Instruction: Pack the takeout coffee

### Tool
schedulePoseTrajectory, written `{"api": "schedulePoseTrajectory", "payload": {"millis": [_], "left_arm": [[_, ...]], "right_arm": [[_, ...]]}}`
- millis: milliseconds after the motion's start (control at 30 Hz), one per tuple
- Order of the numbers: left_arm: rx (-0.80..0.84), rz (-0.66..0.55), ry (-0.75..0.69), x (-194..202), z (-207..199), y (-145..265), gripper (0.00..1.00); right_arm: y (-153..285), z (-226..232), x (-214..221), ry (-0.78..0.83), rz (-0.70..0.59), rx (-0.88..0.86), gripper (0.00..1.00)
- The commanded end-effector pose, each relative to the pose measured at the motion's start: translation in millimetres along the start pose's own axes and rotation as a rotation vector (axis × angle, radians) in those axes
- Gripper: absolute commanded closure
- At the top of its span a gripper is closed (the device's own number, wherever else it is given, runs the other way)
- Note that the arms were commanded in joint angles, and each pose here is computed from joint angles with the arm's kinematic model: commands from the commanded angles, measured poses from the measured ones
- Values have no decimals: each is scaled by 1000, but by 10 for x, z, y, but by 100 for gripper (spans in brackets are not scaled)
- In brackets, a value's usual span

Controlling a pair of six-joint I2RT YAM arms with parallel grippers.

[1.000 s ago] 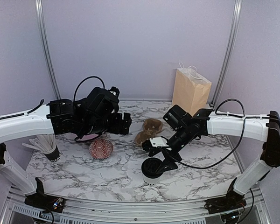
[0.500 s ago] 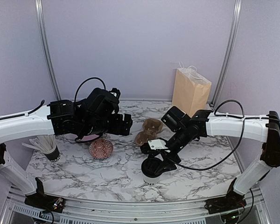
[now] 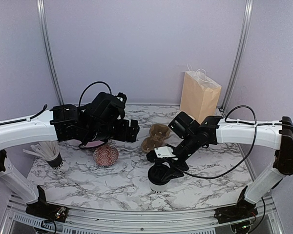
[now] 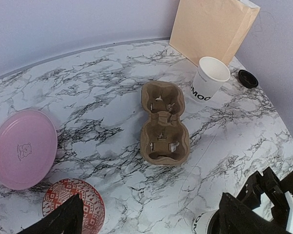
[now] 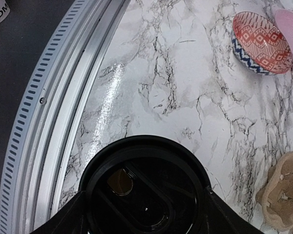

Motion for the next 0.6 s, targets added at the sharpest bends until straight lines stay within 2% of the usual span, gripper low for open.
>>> {"api": "schedulePoseTrajectory", "payload": {"millis": [0,133,333,567], "left_arm": [[9,2,13,4,-10,-47,3],[12,5,13,6,-16,-51,3],[13,7,11,13,-16,-55,3],[15,5,6,9,-16,-49,3]], "right_arm": [[20,47,12,-15,26,8,31],[137,68,-48,-16,20,32,35],[447,14,33,-70,26,132,35],[1174,-334,706,-254,54,360,36]]}}
Point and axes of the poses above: each gripper's point midway between its finger pads, its own y axis back along the fingers, its own z axis along the line the jaws close on, x = y × z, the point moved 7 cm from there along y, back along the fingers, and after that the axes turned 4 degrees about y, right-handed, at the moved point
